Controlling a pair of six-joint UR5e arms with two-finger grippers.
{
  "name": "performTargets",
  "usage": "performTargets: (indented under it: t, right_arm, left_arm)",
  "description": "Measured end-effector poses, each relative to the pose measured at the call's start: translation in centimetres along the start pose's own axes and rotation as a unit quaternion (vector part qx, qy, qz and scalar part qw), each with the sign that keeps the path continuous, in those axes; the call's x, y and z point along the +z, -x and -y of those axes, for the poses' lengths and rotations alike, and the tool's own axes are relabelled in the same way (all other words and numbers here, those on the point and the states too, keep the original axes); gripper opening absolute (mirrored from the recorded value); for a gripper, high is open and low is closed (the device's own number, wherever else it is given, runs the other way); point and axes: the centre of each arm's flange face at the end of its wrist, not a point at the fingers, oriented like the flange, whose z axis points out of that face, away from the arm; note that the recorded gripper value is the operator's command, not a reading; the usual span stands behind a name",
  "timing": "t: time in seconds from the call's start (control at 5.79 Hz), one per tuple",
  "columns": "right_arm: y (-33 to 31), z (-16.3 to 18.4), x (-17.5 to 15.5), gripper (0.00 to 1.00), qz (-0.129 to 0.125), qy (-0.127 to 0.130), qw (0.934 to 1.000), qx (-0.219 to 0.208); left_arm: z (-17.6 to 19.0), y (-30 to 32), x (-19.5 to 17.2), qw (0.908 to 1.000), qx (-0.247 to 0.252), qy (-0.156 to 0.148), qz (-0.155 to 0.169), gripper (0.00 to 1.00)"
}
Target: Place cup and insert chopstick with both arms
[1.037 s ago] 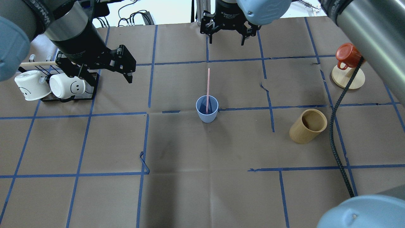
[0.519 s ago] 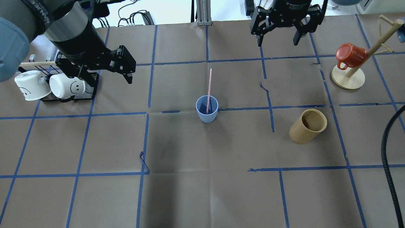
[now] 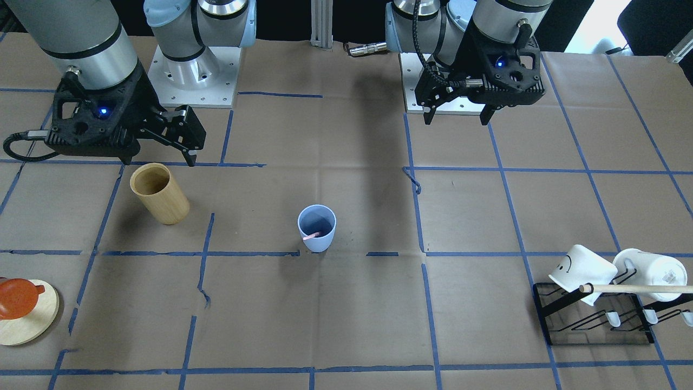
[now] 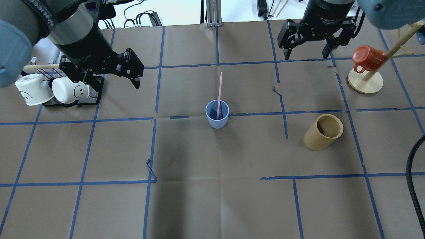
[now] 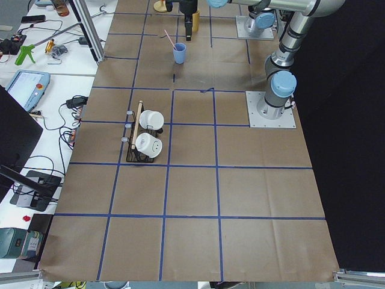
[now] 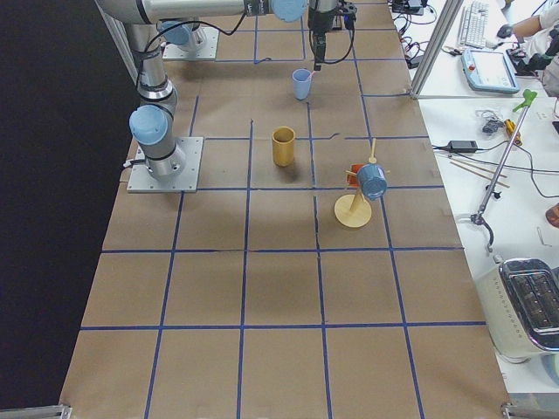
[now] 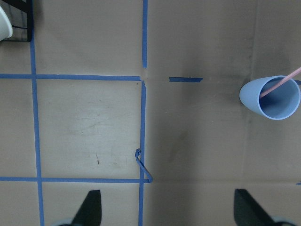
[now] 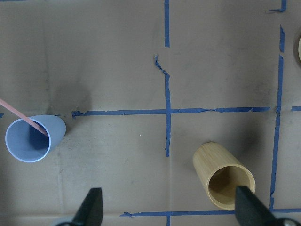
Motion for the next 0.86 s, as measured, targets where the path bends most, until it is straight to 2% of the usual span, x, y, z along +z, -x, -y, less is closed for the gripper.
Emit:
performTargets:
  t: [0.86]
  right_arm:
    - [-1.39, -0.71, -0.08, 1.0, -0.001, 0.001, 1.0, 0.009]
  left_arm:
    - [-0.03, 0.02, -0.04, 1.0, 0.0, 0.0, 0.0, 0.99]
